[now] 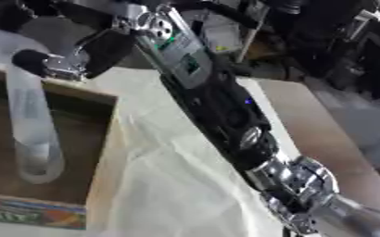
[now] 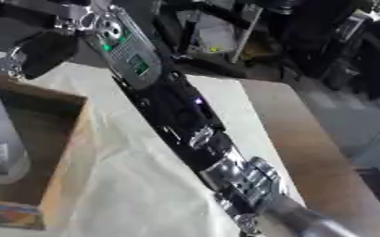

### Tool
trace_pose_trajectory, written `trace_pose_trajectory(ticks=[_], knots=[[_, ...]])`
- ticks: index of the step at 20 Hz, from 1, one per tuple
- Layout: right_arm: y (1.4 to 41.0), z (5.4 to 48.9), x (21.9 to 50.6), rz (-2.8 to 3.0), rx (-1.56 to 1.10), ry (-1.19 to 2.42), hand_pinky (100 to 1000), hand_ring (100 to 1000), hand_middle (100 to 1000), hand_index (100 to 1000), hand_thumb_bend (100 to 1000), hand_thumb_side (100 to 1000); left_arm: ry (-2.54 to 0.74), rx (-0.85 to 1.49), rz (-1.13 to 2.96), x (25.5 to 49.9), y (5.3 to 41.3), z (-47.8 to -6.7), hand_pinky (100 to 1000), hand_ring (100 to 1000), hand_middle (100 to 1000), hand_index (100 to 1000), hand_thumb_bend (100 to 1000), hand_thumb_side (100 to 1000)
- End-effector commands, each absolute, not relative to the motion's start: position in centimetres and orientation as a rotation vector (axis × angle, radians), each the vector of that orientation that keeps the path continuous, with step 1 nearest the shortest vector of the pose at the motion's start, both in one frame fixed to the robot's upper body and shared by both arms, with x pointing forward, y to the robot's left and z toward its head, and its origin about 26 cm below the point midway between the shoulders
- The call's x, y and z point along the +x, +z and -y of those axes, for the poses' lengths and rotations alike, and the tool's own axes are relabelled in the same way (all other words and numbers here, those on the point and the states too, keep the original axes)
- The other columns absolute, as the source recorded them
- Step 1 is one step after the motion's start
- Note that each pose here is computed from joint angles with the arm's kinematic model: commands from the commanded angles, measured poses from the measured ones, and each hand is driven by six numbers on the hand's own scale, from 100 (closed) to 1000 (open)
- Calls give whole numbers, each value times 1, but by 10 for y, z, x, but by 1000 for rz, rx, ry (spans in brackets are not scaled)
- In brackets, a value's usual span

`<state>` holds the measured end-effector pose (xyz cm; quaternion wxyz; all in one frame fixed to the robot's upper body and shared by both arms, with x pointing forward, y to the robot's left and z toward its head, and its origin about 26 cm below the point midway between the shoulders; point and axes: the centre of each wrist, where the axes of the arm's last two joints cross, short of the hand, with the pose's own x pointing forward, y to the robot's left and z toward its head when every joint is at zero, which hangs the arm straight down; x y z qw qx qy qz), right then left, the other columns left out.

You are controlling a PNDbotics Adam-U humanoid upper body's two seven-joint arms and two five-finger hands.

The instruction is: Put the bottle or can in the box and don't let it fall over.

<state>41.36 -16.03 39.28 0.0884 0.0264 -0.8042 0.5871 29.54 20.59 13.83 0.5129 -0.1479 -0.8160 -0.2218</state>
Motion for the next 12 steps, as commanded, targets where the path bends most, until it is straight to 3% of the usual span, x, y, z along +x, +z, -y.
trace_pose_trajectory(ticks=[1,6,9,12], knots=[[413,173,401,2457,83,1693,798,774,733,850,180,364,-546,-366,1991,293,146,-205,887,861,799,784,170,822],[432,186,383,2557,200,1500,801,784,746,860,106,423,-539,-362,1998,292,146,-206,887,862,800,784,163,816],[445,202,367,2643,274,1306,807,786,752,863,100,391,-528,-353,2004,291,146,-208,886,862,800,783,159,814],[455,223,345,2718,340,1143,811,787,749,851,100,301,-505,-336,2011,291,146,-211,885,862,800,784,156,809]])
